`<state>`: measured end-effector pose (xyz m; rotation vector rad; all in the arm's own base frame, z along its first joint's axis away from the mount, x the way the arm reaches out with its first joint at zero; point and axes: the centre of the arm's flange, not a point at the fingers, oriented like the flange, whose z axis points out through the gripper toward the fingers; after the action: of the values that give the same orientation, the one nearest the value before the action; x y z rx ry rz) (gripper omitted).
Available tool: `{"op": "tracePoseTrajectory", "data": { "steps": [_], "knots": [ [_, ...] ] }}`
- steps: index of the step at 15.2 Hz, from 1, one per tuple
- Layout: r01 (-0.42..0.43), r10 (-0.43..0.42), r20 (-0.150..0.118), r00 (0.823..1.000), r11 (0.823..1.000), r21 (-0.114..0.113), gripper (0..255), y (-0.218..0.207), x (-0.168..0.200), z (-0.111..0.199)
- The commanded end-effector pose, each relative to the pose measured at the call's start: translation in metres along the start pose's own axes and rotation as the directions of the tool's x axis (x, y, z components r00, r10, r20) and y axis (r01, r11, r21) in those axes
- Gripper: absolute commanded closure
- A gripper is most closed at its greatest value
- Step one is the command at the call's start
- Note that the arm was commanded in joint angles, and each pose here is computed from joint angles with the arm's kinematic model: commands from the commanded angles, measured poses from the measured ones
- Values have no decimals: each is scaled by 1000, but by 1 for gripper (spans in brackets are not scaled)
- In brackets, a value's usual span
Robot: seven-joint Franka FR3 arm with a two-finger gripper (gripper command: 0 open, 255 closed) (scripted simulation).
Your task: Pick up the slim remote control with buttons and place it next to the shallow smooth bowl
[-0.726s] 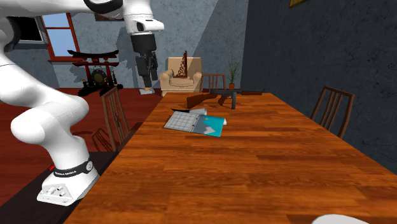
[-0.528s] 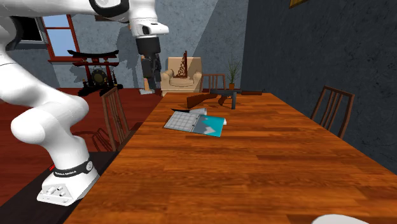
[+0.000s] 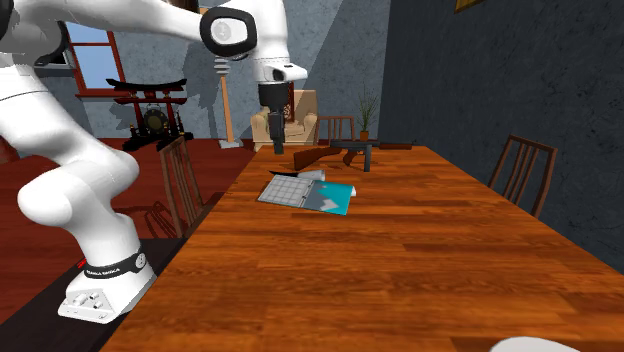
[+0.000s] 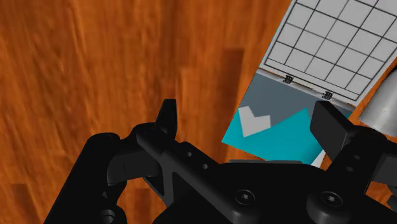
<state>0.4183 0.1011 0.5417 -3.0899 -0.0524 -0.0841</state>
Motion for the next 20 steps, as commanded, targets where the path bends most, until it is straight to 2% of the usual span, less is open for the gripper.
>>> {"op": "tracePoseTrajectory", "data": {
  "steps": [1,20],
  "knots": [
    [12,-12,2,1000,1000,-4,0,-15,19,12],
    [117,-115,38,993,992,-44,0,-141,194,153]
  ]
}}
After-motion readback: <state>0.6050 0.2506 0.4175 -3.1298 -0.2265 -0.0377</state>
